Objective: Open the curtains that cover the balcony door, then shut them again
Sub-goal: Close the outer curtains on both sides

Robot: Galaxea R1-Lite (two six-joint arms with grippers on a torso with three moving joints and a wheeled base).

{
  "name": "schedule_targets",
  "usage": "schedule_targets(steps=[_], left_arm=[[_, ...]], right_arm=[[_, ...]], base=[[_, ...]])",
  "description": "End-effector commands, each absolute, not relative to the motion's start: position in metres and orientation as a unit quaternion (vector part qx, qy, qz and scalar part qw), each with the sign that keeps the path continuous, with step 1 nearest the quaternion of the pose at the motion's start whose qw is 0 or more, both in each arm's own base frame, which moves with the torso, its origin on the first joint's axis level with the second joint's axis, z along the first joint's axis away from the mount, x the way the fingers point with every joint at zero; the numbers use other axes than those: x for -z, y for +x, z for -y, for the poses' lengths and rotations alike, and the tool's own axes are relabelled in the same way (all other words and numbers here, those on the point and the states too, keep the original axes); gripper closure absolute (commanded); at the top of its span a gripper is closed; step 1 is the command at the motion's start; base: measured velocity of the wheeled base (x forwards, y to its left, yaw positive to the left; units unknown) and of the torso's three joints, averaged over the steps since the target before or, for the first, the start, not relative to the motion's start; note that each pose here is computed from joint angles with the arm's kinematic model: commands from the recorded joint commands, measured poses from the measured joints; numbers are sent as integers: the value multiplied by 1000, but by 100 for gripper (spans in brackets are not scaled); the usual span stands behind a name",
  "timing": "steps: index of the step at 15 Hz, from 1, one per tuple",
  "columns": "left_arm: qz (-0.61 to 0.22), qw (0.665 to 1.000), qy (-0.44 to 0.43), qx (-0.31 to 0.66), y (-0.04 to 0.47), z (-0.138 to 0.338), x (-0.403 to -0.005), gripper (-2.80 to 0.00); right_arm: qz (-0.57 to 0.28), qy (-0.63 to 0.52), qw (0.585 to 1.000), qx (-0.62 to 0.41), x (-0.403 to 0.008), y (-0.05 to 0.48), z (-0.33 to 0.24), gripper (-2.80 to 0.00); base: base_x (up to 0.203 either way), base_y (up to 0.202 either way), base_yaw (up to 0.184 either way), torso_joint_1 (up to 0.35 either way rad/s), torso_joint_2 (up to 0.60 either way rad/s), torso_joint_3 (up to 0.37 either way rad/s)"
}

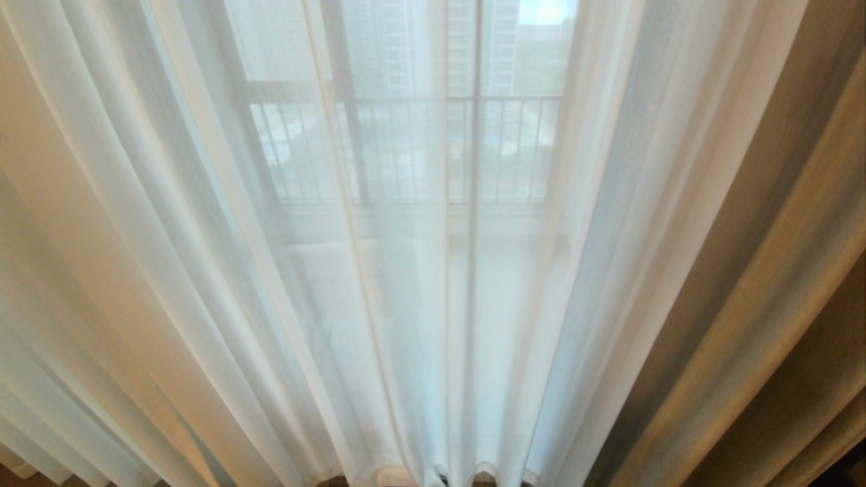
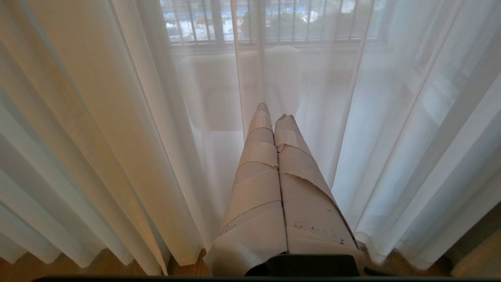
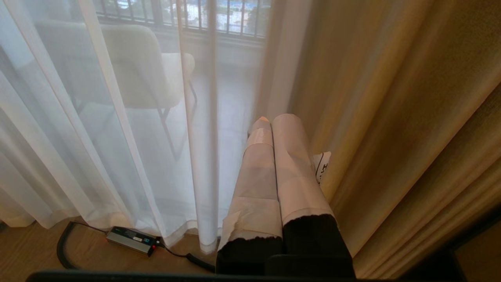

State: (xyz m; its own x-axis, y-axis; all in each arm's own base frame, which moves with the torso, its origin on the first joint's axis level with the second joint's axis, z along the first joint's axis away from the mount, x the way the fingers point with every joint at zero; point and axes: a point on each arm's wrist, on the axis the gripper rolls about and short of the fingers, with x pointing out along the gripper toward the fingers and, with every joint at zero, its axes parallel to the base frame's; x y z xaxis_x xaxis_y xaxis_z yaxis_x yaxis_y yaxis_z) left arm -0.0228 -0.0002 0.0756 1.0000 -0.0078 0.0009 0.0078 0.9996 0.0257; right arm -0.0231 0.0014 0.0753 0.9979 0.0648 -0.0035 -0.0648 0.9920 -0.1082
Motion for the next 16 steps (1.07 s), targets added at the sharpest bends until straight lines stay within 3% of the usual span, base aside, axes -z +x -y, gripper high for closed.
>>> schedule_targets(steps=[1,7,11,16], left_arm=[[1,1000,13,3,-23,0,-76,0],[1,1000,13,4,-23,0,-76,0],[1,1000,13,4,-23,0,-76,0],[1,1000,13,4,-23,0,-76,0]], right_arm=[[0,-56,998,-32,-75,-23,-1,0],[76,-63,994,-54,-128,-40,-3,0],[92,-60,993,-36,-205,-39,-1,0],[82,-37,995,33,-301,7,2,0]], base=[[0,0,0,0,0,0],[0,0,0,0,0,0],[0,0,0,0,0,0],[0,0,0,0,0,0]])
